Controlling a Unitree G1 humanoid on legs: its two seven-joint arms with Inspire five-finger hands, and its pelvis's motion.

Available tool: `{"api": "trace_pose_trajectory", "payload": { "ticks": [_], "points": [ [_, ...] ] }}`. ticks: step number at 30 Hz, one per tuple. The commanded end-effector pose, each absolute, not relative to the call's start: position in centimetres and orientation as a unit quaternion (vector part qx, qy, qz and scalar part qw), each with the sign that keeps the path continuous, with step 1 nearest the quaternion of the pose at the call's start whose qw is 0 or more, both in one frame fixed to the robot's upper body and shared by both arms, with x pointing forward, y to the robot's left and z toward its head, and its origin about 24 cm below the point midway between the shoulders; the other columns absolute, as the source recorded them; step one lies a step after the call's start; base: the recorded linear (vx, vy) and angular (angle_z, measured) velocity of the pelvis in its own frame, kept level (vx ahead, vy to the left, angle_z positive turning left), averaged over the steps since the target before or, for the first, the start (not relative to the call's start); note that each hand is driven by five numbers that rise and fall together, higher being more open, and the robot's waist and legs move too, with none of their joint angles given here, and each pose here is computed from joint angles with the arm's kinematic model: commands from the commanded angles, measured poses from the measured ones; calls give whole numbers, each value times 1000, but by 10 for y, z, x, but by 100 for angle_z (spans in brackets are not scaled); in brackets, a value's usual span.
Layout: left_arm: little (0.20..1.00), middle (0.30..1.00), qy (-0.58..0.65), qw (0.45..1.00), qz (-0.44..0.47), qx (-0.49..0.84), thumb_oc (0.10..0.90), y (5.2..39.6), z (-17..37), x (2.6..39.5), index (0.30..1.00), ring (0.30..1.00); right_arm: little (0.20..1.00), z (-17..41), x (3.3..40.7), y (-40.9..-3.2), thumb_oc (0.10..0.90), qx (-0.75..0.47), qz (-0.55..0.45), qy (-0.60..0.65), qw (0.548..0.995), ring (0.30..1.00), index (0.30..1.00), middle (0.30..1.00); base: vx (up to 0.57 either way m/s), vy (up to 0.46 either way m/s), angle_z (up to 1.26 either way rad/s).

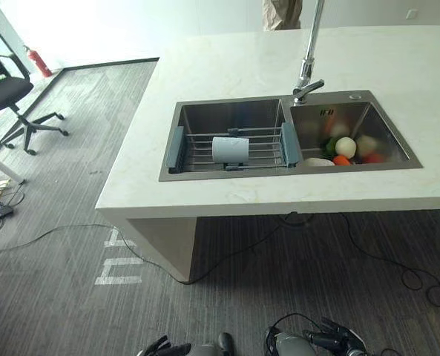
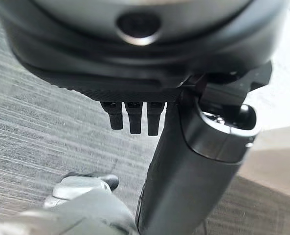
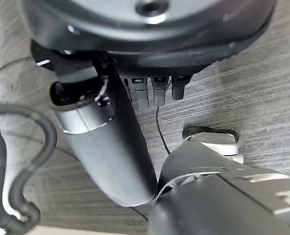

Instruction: Place the dishes in the dishwasher.

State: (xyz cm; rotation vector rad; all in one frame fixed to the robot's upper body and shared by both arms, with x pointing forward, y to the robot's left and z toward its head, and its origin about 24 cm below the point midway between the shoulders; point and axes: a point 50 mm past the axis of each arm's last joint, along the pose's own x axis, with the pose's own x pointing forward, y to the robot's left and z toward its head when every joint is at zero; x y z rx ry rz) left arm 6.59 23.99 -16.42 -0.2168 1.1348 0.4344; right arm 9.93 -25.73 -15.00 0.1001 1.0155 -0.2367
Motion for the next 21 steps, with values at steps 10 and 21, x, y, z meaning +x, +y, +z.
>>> {"api": "trace_pose_trajectory", "payload": {
  "ticks": [10,21],
  "points": [
    [900,900,441,807,356,-167,800,280,-152,59,900,900,900,-147,83,-280,800,50,-170,494,851,900,900,900,34,41,0],
    [900,900,518,825,194,-111,800,246,-160,81,900,900,900,-141,114,-273,800,60,-157,452,876,900,900,900,111,-77,6]
  ]
}}
